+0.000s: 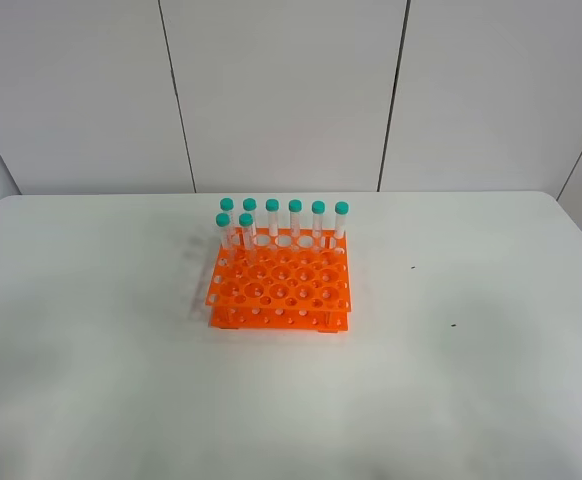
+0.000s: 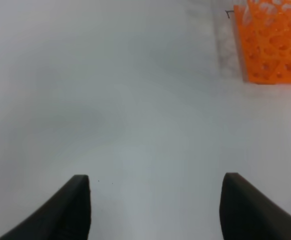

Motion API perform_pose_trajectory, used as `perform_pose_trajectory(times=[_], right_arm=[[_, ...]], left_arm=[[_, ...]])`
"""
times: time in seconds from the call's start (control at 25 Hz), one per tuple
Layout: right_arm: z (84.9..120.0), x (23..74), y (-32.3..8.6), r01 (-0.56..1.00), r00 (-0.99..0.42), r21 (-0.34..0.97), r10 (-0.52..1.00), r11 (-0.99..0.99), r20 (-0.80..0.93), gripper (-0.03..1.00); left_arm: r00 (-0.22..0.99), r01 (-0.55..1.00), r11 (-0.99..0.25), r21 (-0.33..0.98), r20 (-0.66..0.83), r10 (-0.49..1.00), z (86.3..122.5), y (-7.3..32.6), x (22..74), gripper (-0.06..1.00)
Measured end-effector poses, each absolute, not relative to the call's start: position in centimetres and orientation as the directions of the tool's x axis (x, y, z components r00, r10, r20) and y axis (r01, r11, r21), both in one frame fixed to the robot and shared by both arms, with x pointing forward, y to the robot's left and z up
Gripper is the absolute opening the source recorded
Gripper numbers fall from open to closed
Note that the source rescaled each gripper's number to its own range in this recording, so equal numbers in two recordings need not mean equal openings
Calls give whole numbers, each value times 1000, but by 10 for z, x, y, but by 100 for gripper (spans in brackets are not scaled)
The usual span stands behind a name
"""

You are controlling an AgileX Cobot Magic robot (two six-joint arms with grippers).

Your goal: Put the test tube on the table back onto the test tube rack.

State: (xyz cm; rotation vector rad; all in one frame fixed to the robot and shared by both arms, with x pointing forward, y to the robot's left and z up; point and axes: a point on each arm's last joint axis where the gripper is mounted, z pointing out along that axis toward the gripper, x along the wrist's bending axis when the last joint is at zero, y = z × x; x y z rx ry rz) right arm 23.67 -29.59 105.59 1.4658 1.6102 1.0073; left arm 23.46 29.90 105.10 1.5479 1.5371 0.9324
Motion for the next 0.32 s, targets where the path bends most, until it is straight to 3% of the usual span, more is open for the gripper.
perform_pose_trajectory(times=[0.32], right_arm=[[1056,237,-296,428,-89,902,996,46,-8,97]], left_arm=[[11,453,7,891,-14,1000,1051,299,235,88]])
